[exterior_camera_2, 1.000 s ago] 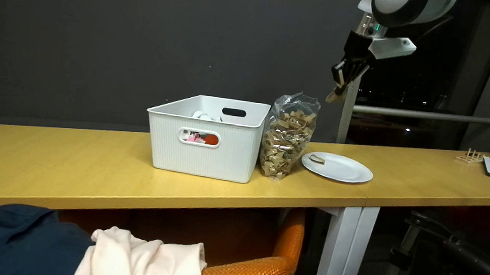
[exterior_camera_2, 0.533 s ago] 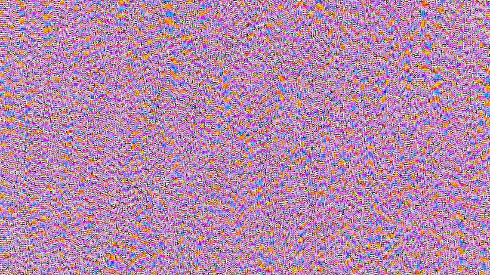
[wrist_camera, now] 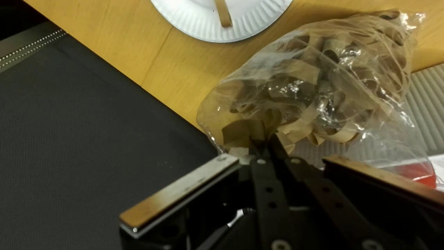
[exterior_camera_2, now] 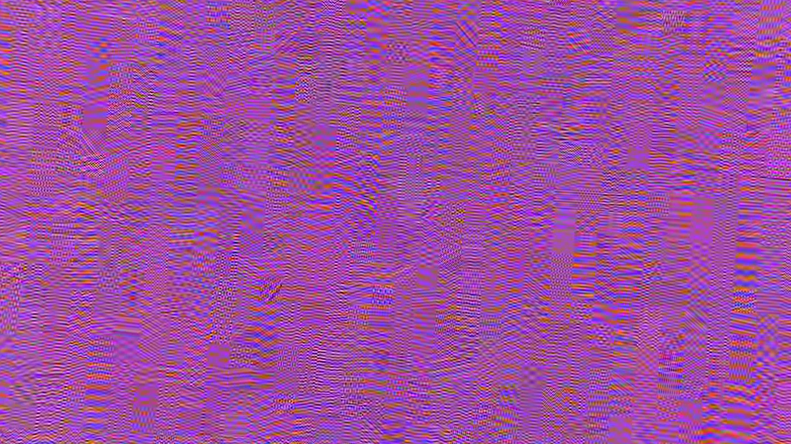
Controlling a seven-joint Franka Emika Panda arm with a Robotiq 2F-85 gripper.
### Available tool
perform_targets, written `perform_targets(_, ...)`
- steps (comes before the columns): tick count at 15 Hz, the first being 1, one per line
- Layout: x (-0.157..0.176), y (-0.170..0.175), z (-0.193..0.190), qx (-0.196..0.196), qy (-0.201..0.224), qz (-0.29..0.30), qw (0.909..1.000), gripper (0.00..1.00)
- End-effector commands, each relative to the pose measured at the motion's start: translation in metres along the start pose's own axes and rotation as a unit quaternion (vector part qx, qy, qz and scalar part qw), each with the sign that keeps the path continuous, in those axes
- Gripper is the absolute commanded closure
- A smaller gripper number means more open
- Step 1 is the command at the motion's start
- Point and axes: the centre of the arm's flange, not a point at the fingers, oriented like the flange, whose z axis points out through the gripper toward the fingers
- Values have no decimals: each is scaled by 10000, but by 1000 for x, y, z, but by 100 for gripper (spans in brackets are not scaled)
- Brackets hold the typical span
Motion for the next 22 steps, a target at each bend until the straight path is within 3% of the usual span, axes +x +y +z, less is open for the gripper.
perform_targets(1, 16, -8, 9, -221, 313, -265, 9989, 99)
perform_targets(6, 27, -18, 14, -318, 480, -462, 9973, 99)
perform_targets(7, 27, -20, 14, -319, 483, -463, 9972, 71)
perform_targets(8, 27, -22, 13, -321, 499, -476, 9971, 70)
perform_targets(17, 24, -20, -2, -422, 688, -488, 9955, 6)
perform_targets(18, 21, -16, -7, -418, 724, -446, 9955, 1)
perform_targets(22, 3, 9, -25, -435, 653, -46, 9969, 0)
